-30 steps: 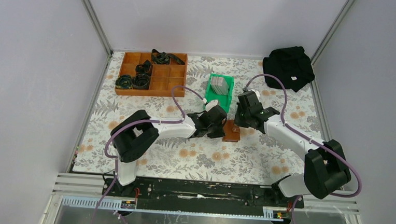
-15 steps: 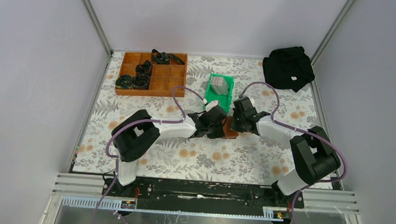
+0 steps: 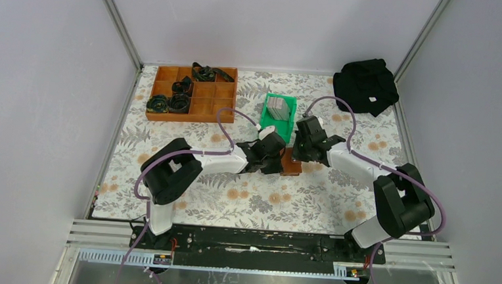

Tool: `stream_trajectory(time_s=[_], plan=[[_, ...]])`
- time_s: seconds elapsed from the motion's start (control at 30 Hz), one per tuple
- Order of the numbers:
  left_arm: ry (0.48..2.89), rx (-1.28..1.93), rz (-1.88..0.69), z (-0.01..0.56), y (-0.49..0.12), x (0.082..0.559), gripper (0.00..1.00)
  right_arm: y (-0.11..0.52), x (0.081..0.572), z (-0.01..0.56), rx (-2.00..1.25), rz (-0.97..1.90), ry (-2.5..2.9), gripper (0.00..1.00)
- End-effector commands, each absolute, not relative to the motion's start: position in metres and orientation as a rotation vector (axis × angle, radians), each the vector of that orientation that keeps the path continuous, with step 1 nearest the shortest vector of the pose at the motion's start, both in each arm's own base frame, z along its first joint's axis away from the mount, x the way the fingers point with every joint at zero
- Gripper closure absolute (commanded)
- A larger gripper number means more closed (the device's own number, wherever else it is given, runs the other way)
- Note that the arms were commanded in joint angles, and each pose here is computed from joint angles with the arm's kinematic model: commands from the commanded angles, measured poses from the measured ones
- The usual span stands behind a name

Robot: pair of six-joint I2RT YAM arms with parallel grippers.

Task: Put the credit cards into the card holder
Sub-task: Close the card holder at the center of the board.

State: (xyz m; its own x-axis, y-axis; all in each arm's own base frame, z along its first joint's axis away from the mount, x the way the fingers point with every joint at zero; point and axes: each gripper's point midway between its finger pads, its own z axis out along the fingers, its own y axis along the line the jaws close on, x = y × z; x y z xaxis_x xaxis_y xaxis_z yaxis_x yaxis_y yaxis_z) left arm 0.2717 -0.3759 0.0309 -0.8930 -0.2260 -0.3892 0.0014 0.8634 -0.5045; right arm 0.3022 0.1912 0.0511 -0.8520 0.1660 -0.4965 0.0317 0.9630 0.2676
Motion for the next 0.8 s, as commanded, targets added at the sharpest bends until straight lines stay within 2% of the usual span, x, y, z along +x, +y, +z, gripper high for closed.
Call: stream_trajectory(time_s=[0.0, 0.17, 0.27, 0.77], plan=[[2.535, -0.153, -0.729, 0.043, -0.378, 0.282, 0.86, 0.195, 0.312, 0.077, 0.099, 0.348, 2.515, 0.9], [2.532, -0.157, -0.727, 0.043, -0.376, 0.286, 0.86, 0.194, 0.312, 0.073, 0.054, 0.297, 2.545, 0.76], [2.537, -0.159, -0.725, 0.041, -0.376, 0.286, 0.86, 0.195, 0.313, 0.068, 0.019, 0.249, 2.566, 0.71], [2.542, -0.178, -0.751, 0.036, -0.371, 0.289, 0.86, 0.196, 0.319, 0.058, -0.125, -0.014, 2.595, 0.69]])
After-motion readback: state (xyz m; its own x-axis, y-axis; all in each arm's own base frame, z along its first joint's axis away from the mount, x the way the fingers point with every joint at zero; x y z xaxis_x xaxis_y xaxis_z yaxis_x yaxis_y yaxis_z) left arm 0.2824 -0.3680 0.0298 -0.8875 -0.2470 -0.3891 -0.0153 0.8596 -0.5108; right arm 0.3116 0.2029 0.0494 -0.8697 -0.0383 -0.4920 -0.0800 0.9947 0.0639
